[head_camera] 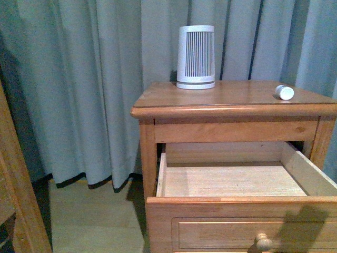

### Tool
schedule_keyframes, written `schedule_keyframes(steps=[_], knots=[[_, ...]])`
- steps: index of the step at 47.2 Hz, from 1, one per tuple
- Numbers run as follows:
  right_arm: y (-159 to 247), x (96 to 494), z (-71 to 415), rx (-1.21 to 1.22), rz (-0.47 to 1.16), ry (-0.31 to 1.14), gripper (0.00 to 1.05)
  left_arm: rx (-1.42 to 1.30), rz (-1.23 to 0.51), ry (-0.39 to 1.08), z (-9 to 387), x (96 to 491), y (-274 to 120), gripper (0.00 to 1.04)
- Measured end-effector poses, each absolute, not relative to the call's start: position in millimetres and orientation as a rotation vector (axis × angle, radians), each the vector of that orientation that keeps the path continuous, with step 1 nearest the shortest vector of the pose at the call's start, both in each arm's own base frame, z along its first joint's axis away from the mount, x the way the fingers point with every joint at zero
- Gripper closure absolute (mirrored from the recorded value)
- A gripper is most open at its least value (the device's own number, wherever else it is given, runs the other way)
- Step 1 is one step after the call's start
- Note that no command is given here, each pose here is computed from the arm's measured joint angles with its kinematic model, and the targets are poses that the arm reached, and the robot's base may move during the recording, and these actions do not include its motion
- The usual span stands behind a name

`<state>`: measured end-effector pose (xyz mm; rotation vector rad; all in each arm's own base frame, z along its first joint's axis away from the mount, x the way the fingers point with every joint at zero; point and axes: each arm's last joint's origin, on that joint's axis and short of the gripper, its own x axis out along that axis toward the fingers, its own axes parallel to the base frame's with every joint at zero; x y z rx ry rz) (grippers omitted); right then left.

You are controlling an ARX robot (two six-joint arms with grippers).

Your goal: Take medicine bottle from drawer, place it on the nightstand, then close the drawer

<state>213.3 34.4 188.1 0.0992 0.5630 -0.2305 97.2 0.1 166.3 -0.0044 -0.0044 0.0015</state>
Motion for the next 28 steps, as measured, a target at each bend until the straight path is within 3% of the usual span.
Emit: schedule_keyframes(steps=[10,28], knots=[[40.1,212.8,149.5,0.082,-0.234,0.616,0.07,-0.004,0.002,-0.004,166.3,97.2,0.1,0.07],[35.6,281.4,114.2,0.051,-0.279,0.541,0.07,-0.004,0.002,-0.004,166.3,97.2,0.1,0.07]])
